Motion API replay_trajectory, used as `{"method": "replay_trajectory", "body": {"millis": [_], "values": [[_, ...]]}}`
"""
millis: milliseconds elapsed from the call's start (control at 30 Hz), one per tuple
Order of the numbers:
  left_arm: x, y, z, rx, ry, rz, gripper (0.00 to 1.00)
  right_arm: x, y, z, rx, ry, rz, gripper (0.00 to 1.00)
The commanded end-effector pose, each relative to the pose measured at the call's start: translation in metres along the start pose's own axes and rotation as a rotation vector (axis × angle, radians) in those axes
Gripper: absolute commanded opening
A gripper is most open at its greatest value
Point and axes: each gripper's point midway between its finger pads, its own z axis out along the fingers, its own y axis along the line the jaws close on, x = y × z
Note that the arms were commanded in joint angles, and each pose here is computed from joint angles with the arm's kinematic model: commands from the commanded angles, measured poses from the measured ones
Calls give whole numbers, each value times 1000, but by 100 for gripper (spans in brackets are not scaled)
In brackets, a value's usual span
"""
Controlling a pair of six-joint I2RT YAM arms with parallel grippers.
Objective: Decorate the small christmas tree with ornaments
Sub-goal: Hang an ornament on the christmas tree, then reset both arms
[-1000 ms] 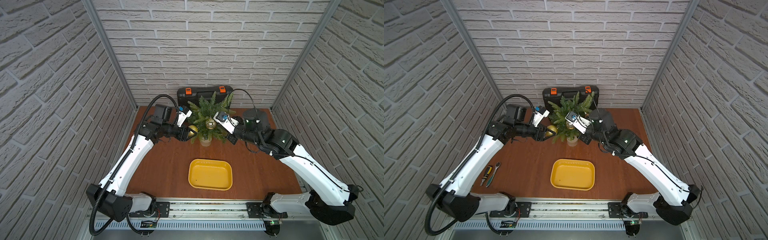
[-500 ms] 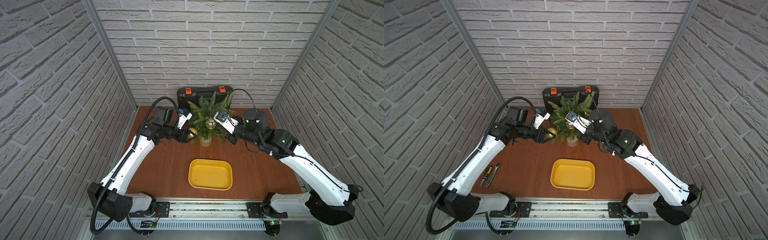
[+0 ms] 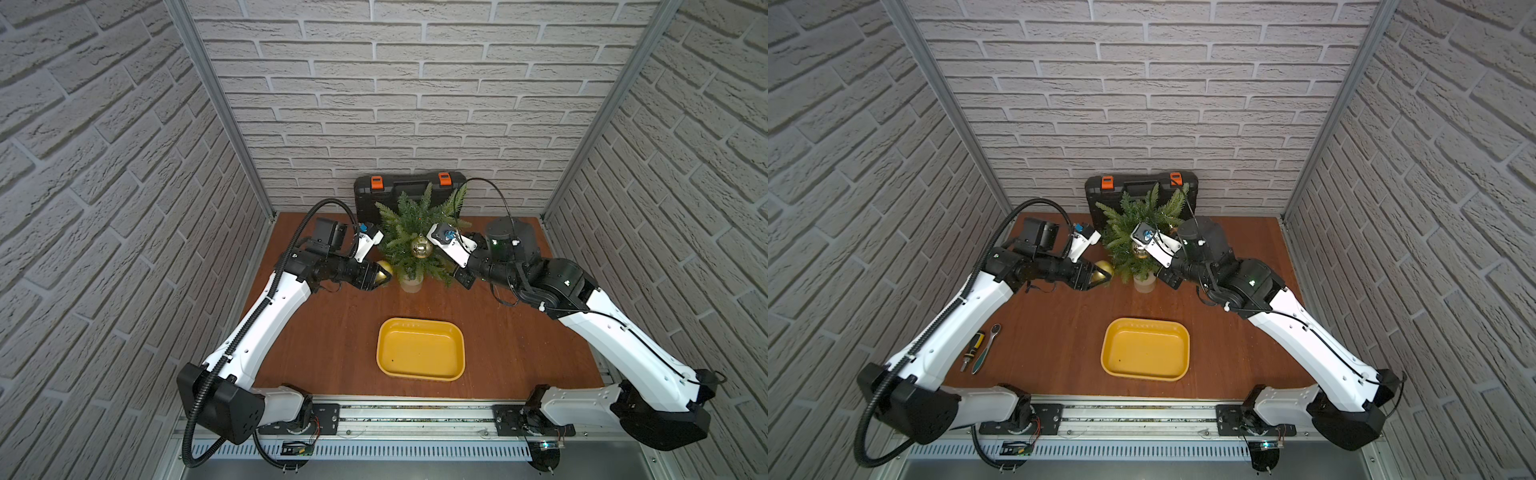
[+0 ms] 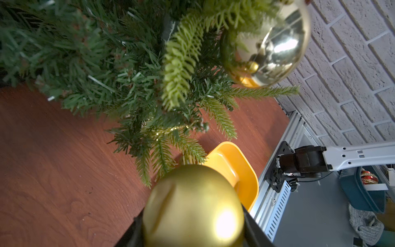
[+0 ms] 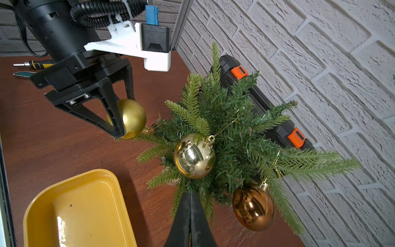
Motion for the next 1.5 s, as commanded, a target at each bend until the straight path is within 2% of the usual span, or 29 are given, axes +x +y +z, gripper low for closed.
{"method": "replay_trajectory", "body": {"millis": [0,133,300,333,500,600,800,900,967,1100,1200,1233,1333,1467], "values": [[-10,-2,-13,-19,-62,38,51,-8,-3,-4,25,-43,20,6],[-13,4,-21,-54,-90,30,60,-2,-8,-5,64,-37,34,6],[-9,12,-28,-89,-110,12,75,13,-17,-6,128,-5,58,7],[-8,13,-29,-93,-113,7,81,16,-20,-6,144,2,72,7],[-7,23,-33,-136,-135,-14,91,34,-36,-11,210,19,142,8],[-4,42,-39,-237,-159,-44,98,55,-53,-14,275,42,211,8],[13,99,-58,-512,-213,-146,98,116,-84,-10,414,89,351,15],[30,136,-66,-687,-230,-206,98,158,-96,0,484,142,425,24],[42,157,-70,-763,-257,-256,98,185,-101,8,521,177,470,34],[67,200,-83,-954,-336,-317,98,244,-114,21,616,248,596,73],[85,224,-87,-1051,-389,-336,98,286,-121,32,700,281,665,97],[90,230,-86,-1069,-409,-339,98,297,-122,35,725,284,683,100],[96,242,-77,-1094,-454,-267,98,331,-126,42,817,293,714,100],[98,263,-71,-1131,-504,-195,98,355,-127,57,859,283,680,100]]}}
